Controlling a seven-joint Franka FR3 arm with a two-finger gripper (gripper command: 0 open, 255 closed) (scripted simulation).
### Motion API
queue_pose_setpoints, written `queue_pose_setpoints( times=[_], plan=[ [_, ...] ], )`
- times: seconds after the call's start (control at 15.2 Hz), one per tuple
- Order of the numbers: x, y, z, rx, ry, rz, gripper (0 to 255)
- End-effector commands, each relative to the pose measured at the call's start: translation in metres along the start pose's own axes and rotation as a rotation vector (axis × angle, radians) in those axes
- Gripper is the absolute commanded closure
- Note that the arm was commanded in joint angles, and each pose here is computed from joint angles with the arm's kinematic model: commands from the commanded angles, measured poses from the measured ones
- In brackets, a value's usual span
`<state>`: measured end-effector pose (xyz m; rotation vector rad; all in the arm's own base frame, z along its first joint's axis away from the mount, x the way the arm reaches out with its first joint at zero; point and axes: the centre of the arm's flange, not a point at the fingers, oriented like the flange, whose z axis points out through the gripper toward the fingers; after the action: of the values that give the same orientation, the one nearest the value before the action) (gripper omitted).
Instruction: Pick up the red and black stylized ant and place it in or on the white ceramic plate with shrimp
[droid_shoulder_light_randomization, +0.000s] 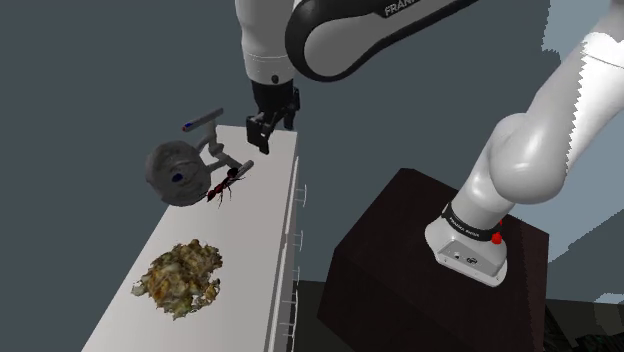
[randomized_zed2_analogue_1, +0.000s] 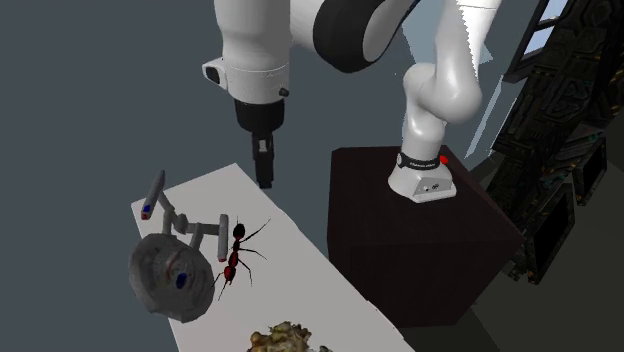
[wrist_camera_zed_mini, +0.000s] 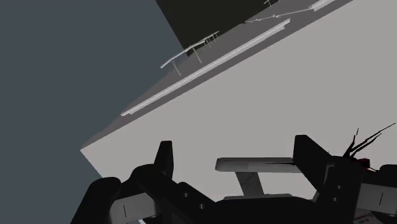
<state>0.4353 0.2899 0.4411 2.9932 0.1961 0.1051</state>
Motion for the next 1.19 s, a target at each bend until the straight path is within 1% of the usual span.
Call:
queue_pose_setpoints(
  times=[0.0,0.79,0.86,1.12],
  plan=[
    [0.011,-0.026,0.008,-0.002,0.003,-0.007,0],
    [0.065,-0.165,0.065,-0.019,0.014,-0.052,0],
    [0.066,-0.168,0.067,-0.019,0.014,-0.053,0],
    [0.067,-0.168,0.088,-0.019,0.014,-0.053,0]
  ],
)
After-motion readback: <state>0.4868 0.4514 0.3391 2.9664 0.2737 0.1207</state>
